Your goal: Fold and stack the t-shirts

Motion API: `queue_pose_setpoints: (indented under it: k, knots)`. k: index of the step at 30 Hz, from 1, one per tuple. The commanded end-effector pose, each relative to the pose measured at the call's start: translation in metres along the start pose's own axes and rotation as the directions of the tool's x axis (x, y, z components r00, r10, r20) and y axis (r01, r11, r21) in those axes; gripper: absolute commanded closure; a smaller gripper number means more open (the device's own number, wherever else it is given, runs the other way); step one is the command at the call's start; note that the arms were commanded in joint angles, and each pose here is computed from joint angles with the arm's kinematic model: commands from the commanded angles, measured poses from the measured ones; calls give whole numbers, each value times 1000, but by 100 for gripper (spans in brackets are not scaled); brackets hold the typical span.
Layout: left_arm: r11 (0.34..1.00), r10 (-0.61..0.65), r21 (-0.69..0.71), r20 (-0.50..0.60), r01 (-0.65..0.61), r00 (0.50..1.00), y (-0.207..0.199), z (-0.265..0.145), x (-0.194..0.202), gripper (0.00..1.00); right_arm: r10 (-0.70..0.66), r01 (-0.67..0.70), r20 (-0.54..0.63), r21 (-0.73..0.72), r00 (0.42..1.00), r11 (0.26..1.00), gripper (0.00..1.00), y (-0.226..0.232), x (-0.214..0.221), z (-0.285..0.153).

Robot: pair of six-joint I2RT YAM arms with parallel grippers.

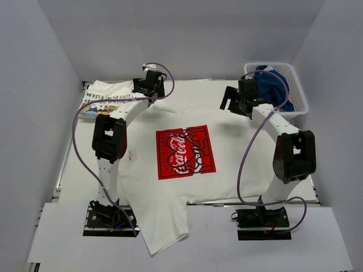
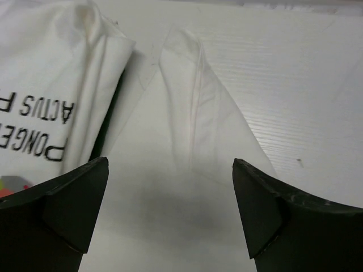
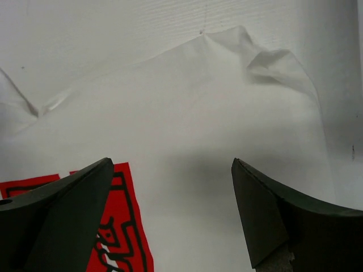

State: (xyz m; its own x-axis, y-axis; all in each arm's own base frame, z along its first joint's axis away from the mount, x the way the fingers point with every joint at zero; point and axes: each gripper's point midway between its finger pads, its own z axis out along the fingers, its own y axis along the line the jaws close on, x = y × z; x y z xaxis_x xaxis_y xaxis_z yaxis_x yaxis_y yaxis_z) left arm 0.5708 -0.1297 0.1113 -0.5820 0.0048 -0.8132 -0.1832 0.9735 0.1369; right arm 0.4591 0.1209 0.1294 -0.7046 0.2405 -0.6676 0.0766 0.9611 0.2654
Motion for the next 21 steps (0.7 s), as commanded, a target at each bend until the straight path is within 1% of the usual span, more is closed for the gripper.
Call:
queue_pose_setpoints:
  k: [1, 3, 4, 5, 7, 9, 10, 12, 13, 14, 16, 17, 18, 19, 20, 21]
  knots:
    - [988, -141, 90, 169, 128, 975, 14, -70, -72, 0, -17, 20, 48, -60, 999, 998, 10, 9, -4, -22]
    - [982, -173, 101, 153, 159, 973, 19, -80, -64, 0, -12, 14, 37, -45, 999, 999, 10, 2, 6, -25]
    - [984, -160, 99, 115, 149, 980, 21, -80, -43, 0, -16, 17, 37, -23, 999, 1000, 10, -2, 8, -26]
    - [979, -180, 114, 126, 166, 976, 22, -94, -46, 0, -20, 21, 22, -10, 1000, 1000, 10, -6, 15, -28]
    - [981, -174, 97, 78, 166, 982, 29, -98, -23, 0, -45, 45, 13, -19, 999, 999, 10, -4, 21, -29]
    - [975, -207, 93, 58, 201, 977, 35, -110, -17, 0, -54, 53, -16, -35, 998, 998, 10, -5, 33, -28]
    - [978, -196, 76, 20, 194, 981, 40, -111, 1, 0, -59, 58, -27, -43, 998, 997, 10, -4, 39, -27]
    - [975, -206, 91, 1, 205, 979, 38, -118, 12, 0, -71, 69, -56, -51, 996, 996, 10, -2, 49, -22]
    - [976, -193, 96, -24, 194, 981, 41, -121, 26, 0, -80, 75, -79, -60, 994, 995, 10, 1, 59, -19]
    - [972, -198, 125, -27, 199, 980, 35, -119, 30, 0, -82, 77, -93, -56, 992, 995, 10, 0, 64, -17]
    - [973, -192, 121, -36, 195, 981, 35, -118, 35, 0, -82, 79, -120, -33, 989, 996, 10, -4, 75, -9]
    - [980, -162, 99, -84, 170, 983, 33, -107, 52, 0, -80, 79, -109, -13, 991, 997, 10, -7, 72, -9]
    - [981, -158, 96, -92, 166, 983, 29, -103, 49, 0, -70, 72, -125, 6, 990, 997, 10, -10, 77, -5]
    - [984, -145, 87, -112, 155, 983, 27, -96, 54, 0, -60, 64, -127, 23, 990, 998, 10, -13, 77, -2]
    - [990, -117, 58, -178, 130, 977, 23, -81, 78, 0, -46, 51, -129, 36, 991, 998, 10, -16, 77, 0]
    - [989, -121, 60, -173, 133, 978, 17, -73, 72, 0, -46, 50, -116, 34, 992, 998, 10, -13, 71, 2]
